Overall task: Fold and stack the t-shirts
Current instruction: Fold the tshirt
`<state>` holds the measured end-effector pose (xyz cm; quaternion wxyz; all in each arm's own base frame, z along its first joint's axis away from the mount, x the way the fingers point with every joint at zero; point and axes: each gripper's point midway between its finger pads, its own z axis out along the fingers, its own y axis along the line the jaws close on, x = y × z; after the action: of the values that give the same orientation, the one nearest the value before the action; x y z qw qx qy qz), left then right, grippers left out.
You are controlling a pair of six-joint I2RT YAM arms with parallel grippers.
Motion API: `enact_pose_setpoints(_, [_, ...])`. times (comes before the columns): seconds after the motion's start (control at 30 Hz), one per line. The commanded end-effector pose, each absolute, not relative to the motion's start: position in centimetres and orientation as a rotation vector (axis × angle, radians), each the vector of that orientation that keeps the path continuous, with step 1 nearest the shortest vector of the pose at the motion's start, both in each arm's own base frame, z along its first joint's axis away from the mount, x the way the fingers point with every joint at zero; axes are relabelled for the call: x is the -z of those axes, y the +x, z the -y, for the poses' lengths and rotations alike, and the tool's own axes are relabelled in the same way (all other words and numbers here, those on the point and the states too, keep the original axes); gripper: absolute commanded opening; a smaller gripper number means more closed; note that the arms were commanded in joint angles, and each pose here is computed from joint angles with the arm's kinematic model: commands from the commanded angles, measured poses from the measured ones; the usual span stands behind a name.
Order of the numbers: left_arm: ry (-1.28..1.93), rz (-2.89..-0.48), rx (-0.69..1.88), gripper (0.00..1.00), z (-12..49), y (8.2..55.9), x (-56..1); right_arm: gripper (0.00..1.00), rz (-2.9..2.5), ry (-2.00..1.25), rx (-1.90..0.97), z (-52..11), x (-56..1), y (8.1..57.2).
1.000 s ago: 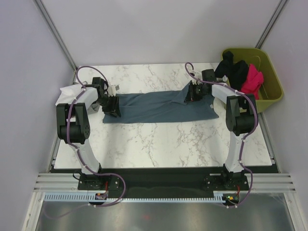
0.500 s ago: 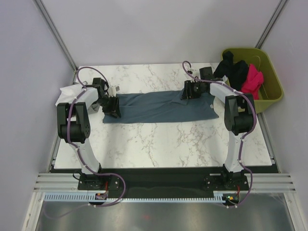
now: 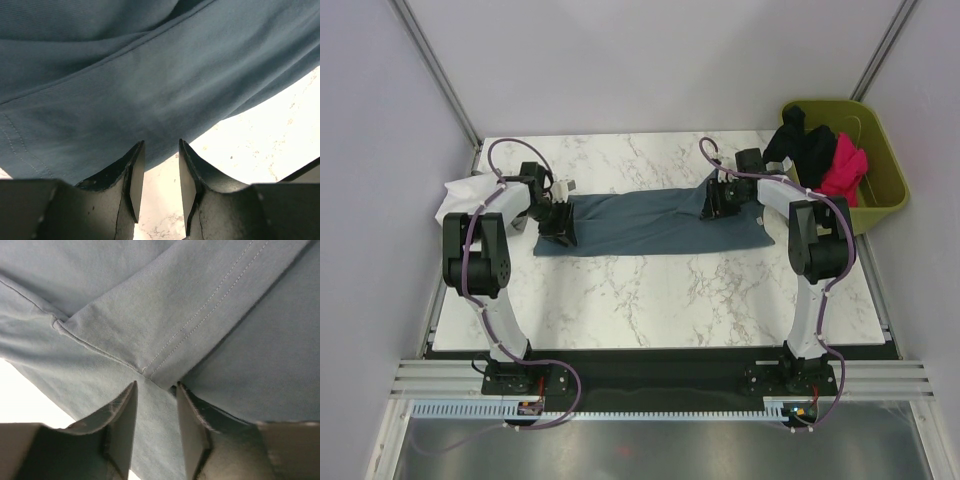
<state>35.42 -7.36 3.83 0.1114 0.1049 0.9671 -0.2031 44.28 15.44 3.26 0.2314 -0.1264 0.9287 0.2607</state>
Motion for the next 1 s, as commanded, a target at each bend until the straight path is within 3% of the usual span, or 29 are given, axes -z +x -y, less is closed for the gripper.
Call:
enact_pose_setpoints(0.0, [0.278, -2.836, 0.637, 0.4, 7.9, 35.5, -3.9, 0.44, -2.485, -0.377, -0.705, -15.6, -5.0, 45.9])
enact_pose_setpoints(0.17, [0.278, -2.836, 0.637, 0.4, 7.9, 35.5, -4.0, 0.2, -2.457, -0.39, -0.73, -16.1, -5.2, 46.8])
enact_pose_setpoints(0.27, [0.277, -2.842, 0.639, 0.4, 7.9, 35.3, -3.8, 0.11, -2.439, -0.396, -0.728, -16.3, -5.7, 47.4])
enact_pose_setpoints(0.67, [0.283, -2.826, 0.634, 0.4, 7.9, 35.9, -4.2, 0.07, -2.257, -0.464, -0.781, -22.3, -9.1, 53.1])
enact_pose_setpoints(0.77, [0.29, -2.816, 0.632, 0.4, 8.1, 35.9, -4.6, 0.11, -2.199, -0.517, -0.803, -25.6, -10.5, 53.9])
enact_pose_setpoints(0.93, [0.304, -2.803, 0.629, 0.4, 8.3, 35.8, -5.1, 0.49, -2.149, -0.488, -0.718, -25.2, -13.6, 54.4])
enact_pose_setpoints(0.97, [0.306, -2.801, 0.629, 0.4, 8.4, 35.8, -5.1, 0.51, -2.149, -0.487, -0.699, -25.0, -13.8, 54.2])
